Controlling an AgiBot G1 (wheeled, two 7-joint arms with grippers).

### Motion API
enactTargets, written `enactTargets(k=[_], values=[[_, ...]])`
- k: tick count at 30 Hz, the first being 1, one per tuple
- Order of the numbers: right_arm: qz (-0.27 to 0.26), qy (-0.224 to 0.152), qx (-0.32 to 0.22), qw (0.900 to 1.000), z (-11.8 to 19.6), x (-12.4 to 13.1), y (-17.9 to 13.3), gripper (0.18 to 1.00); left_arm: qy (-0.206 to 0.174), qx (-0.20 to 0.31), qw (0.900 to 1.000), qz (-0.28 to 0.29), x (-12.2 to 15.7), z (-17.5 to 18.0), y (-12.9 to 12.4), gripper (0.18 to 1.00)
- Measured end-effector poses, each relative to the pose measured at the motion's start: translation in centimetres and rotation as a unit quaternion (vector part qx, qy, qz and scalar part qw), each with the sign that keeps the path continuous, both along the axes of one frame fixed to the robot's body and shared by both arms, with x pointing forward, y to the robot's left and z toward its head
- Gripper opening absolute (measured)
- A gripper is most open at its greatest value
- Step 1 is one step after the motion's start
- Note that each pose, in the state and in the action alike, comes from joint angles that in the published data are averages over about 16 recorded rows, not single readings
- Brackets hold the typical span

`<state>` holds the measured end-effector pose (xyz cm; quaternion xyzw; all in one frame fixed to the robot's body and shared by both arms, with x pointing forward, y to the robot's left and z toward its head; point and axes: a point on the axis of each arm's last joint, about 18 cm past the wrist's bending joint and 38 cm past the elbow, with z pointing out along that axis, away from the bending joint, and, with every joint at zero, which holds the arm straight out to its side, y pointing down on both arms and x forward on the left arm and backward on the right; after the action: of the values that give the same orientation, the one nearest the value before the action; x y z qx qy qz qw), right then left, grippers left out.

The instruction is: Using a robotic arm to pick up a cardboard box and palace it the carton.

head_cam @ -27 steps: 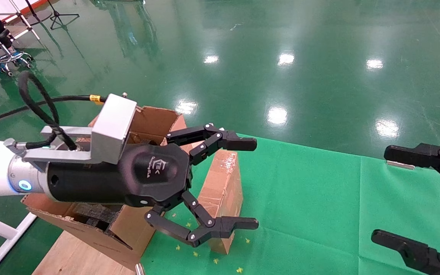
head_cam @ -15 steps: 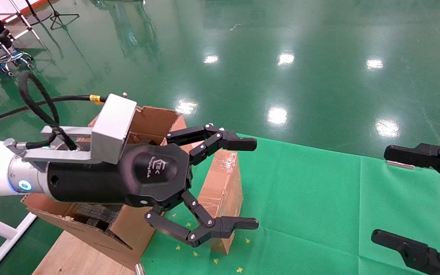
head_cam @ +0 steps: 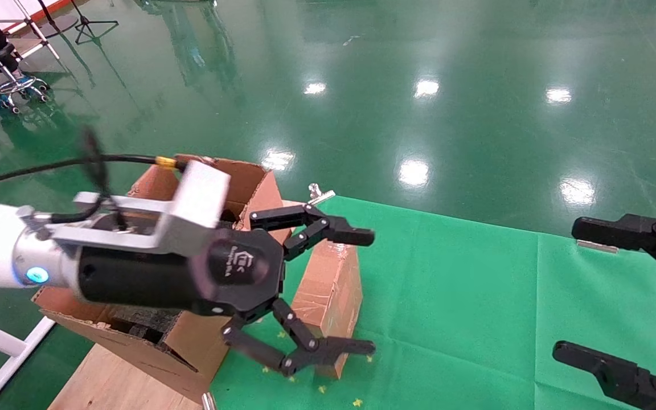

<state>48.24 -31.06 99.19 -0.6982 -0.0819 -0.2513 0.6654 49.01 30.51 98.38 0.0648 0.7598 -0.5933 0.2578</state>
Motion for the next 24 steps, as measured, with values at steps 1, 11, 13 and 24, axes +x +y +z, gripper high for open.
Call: enactTargets(k=[1,11,13,24], values=[[0.0,0.0,0.0,1.0,0.0,0.0,0.0,0.987,0.002,0.007,1.0,0.006,0.2,-0.1,0.1,1.001],[0.0,0.0,0.0,1.0,0.0,0.0,0.0,0.904,0.029,0.041,0.9972,0.057,1.5,-0.3,1.0,1.001],[0.0,0.0,0.0,1.0,0.0,0.0,0.0,0.884,0.041,0.046,0.9954,0.073,1.8,-0.4,1.3,1.001],[0.0,0.0,0.0,1.0,0.0,0.0,0.0,0.675,0.163,0.067,0.9575,0.228,5.1,0.1,2.5,1.001]])
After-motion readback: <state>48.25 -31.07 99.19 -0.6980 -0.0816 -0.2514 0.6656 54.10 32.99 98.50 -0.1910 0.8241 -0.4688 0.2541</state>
